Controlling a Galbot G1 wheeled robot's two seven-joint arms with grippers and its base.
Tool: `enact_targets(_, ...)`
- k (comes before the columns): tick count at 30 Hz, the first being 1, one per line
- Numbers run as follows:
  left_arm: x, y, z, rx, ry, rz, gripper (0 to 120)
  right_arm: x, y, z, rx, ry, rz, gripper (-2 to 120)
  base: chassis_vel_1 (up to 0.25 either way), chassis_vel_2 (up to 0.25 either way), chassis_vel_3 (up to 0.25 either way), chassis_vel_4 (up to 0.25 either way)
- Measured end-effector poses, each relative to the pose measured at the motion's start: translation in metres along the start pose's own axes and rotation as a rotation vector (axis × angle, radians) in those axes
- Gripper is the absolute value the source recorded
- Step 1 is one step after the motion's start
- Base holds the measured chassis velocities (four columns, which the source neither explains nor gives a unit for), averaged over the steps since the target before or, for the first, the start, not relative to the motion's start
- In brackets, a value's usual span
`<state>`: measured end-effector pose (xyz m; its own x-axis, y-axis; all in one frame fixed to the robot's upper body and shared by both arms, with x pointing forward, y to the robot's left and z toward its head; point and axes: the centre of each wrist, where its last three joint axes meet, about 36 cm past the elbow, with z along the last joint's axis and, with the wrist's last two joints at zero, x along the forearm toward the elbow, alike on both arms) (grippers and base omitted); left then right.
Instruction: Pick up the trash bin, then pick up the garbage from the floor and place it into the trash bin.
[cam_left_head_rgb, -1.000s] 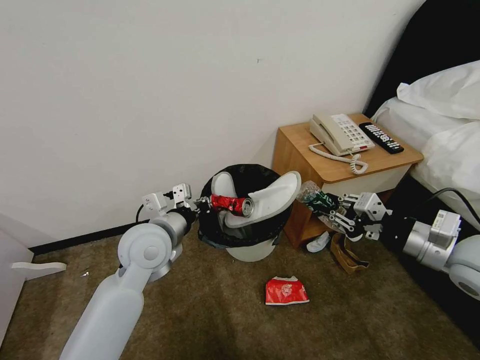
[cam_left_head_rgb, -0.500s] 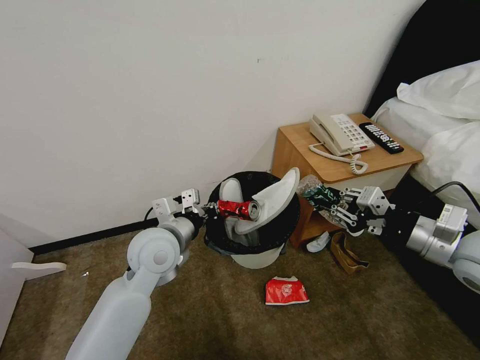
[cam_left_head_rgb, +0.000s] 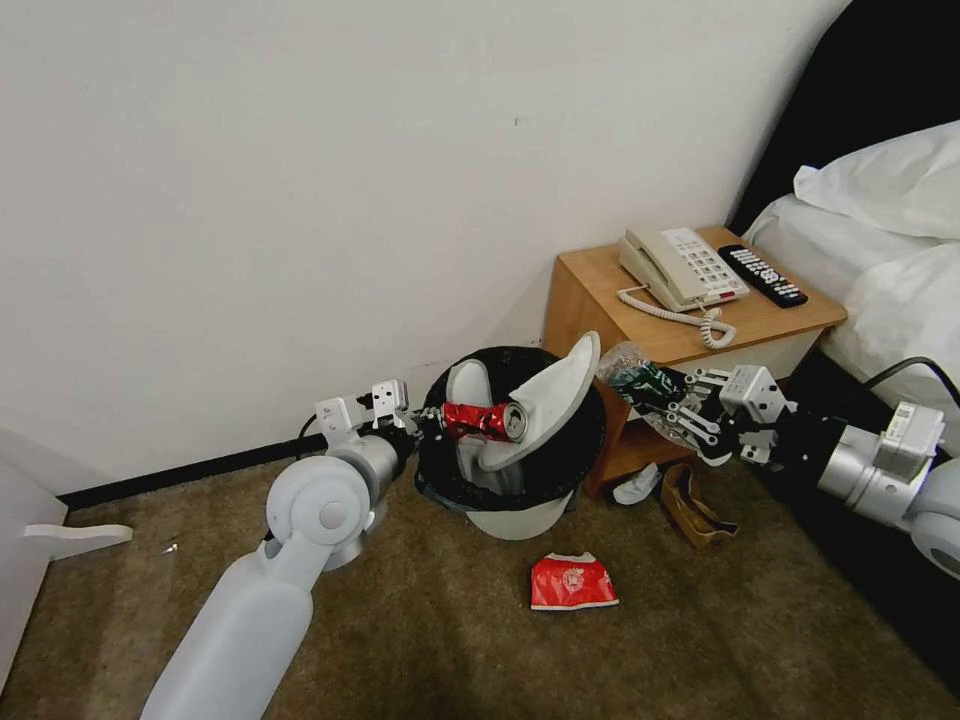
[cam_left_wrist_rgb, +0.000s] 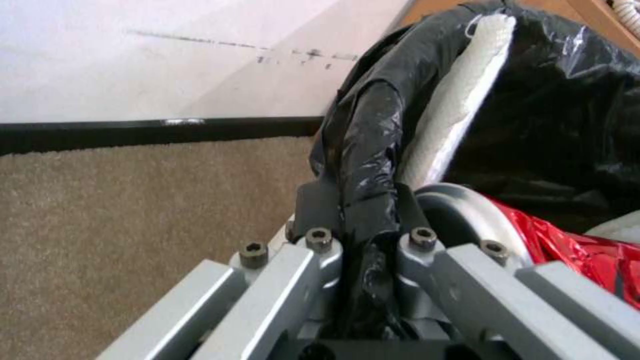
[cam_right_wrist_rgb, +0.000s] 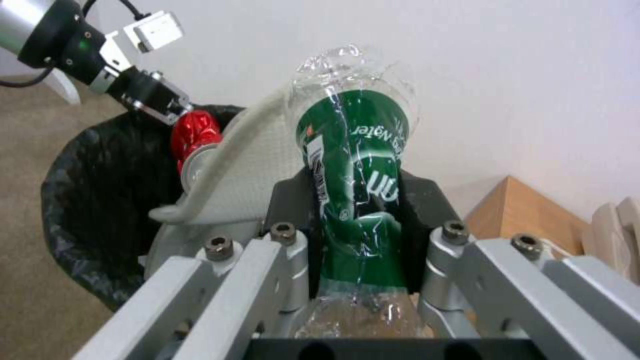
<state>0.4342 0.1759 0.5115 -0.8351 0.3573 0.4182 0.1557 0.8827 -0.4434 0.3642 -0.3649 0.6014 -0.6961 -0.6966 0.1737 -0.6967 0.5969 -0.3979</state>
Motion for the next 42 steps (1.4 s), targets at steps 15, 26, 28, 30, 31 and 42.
enact_targets(15,-0.002,0.002,0.006,-0.004,0.010,-0.011,4,0.000,0.000,-0.010,0.007,-0.032,0.012,19,0.000,0.000,0.000,0.000)
enact_targets(26,-0.006,0.005,0.005,-0.013,0.007,-0.020,4,0.000,-0.002,-0.013,0.010,-0.041,0.020,19,0.000,0.000,0.000,0.000)
enact_targets(28,-0.007,0.005,0.005,-0.012,0.008,-0.021,4,0.000,-0.003,-0.014,0.012,-0.045,0.020,19,0.000,0.000,0.000,0.000)
enact_targets(30,-0.009,0.006,0.005,-0.010,0.010,-0.022,4,0.000,-0.003,-0.015,0.014,-0.051,0.020,19,0.000,0.000,0.000,0.000)
enact_targets(31,-0.009,0.006,0.005,-0.010,0.010,-0.022,4,0.000,-0.003,-0.015,0.014,-0.051,0.020,19,0.000,0.000,0.000,0.000)
enact_targets(42,-0.011,0.004,0.006,-0.011,0.007,-0.022,4,-0.003,-0.003,-0.020,0.016,-0.068,0.015,19,0.000,0.000,0.000,0.000)
